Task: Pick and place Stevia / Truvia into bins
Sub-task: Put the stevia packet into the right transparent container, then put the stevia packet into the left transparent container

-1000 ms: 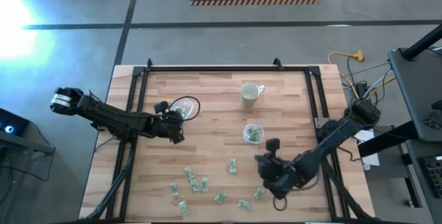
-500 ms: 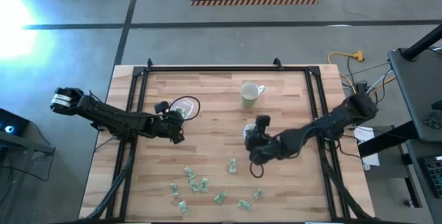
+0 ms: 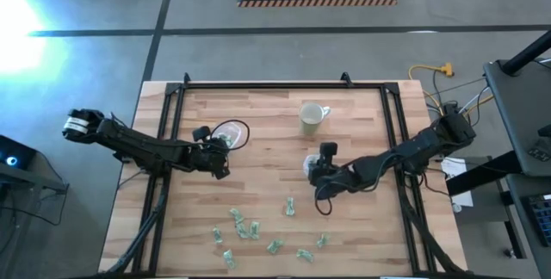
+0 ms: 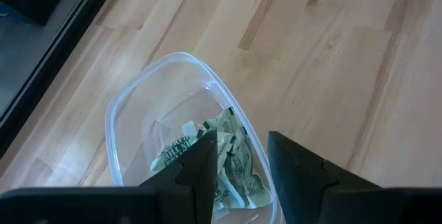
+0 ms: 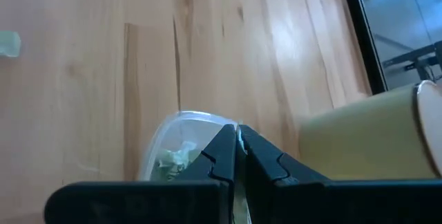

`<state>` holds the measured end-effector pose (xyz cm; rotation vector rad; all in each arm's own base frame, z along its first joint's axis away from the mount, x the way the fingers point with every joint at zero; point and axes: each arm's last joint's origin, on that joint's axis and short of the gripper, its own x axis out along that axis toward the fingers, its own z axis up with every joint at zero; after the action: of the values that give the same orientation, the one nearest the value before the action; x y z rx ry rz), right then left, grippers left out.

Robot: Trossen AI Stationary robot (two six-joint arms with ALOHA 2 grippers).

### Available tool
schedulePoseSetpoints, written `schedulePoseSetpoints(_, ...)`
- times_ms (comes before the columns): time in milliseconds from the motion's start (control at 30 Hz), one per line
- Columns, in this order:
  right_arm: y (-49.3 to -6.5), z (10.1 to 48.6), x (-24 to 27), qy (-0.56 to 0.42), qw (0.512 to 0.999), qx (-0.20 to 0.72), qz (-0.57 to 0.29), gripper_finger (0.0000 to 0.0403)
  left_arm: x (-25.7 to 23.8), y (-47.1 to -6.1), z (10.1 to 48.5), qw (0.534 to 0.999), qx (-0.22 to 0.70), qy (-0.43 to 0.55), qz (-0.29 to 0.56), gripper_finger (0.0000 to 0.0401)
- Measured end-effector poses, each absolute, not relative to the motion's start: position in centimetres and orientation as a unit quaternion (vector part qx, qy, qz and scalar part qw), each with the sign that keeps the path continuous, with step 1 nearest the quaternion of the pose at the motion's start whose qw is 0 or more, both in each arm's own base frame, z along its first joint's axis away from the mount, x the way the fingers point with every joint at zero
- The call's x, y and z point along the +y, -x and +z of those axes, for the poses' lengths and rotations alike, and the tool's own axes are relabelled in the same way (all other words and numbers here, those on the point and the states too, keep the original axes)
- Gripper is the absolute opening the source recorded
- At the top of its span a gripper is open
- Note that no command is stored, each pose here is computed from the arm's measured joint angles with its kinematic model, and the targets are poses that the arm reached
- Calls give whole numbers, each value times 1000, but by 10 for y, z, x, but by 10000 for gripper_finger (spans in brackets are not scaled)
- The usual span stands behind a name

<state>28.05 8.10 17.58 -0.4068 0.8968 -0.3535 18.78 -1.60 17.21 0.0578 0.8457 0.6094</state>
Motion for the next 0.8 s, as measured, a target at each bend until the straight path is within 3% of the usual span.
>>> schedulePoseSetpoints(467,-274,175,79,182,875,416,-170,13,-16,-188,172,867,404,-28,291,112)
schedulePoseSetpoints(800,-274,175,79,179,875,416,-171,87,-16,-188,172,867,404,-28,291,112)
